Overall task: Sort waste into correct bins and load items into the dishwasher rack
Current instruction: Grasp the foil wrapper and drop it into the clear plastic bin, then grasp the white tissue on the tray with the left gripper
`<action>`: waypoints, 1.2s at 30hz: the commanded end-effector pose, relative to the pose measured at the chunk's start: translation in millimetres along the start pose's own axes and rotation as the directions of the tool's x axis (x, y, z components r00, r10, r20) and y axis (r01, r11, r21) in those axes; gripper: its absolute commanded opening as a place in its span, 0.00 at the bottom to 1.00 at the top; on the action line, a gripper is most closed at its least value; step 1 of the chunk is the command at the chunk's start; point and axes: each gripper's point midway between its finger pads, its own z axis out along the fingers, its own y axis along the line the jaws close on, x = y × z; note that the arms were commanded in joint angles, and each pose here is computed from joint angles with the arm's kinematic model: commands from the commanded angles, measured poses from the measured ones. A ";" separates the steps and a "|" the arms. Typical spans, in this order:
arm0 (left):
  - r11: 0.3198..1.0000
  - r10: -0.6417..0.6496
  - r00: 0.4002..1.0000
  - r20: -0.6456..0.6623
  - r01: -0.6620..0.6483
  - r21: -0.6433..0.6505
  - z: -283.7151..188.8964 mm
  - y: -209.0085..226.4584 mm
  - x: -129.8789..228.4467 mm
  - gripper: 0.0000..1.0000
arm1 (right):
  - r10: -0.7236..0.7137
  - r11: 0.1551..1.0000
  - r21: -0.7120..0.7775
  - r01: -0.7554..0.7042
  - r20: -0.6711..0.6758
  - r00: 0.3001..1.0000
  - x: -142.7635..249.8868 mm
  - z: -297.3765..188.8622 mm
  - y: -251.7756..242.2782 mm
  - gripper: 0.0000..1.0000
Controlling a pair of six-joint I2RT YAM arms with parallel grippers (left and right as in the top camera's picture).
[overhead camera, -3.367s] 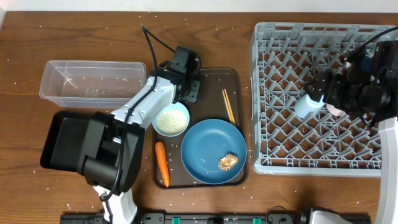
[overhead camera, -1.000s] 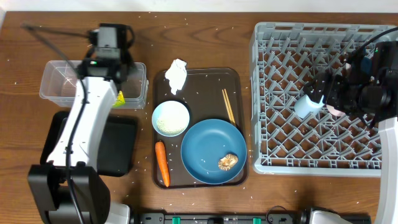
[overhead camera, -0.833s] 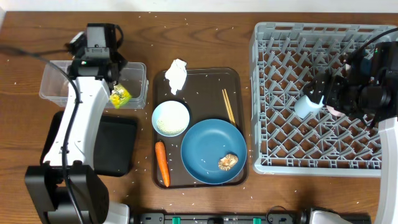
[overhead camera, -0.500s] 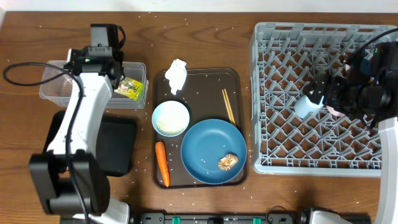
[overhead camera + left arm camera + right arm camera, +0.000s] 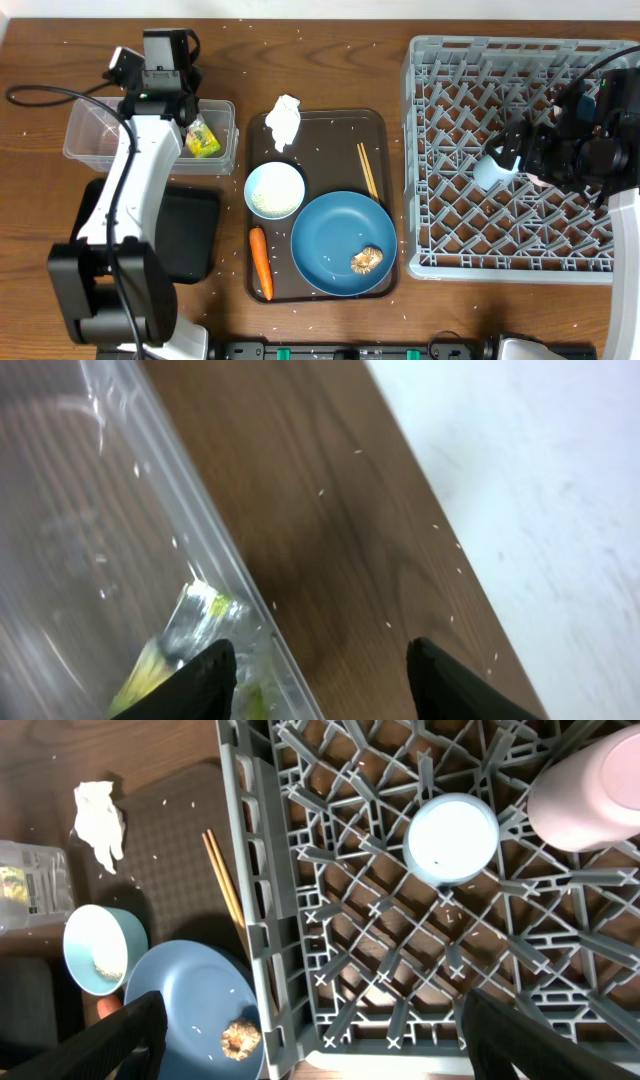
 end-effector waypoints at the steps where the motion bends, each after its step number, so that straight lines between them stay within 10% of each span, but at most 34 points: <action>1: 0.971 0.230 0.973 -0.008 -0.229 0.076 -16.1 -17.6 4.3 0.57 | -0.033 0.999 -0.017 0.034 0.011 0.999 -1.9 -2.6 6.7 0.88; 8: 0.595 0.764 0.645 0.017 -0.716 0.366 -17.2 -75.8 100.5 0.60 | -0.034 0.999 -0.018 0.034 0.013 0.999 -2.5 -2.6 6.8 0.88; 14: 0.318 0.918 0.387 0.087 -0.850 0.420 3.3 -86.6 174.8 0.60 | -0.033 0.999 -0.018 0.033 0.010 0.999 -1.6 -2.6 6.7 0.88; 36: 0.290 0.957 0.272 -0.104 -0.854 0.432 65.7 -28.8 240.9 0.48 | -0.020 1.000 -0.016 0.020 -0.001 1.000 0.9 -2.6 6.2 0.88</action>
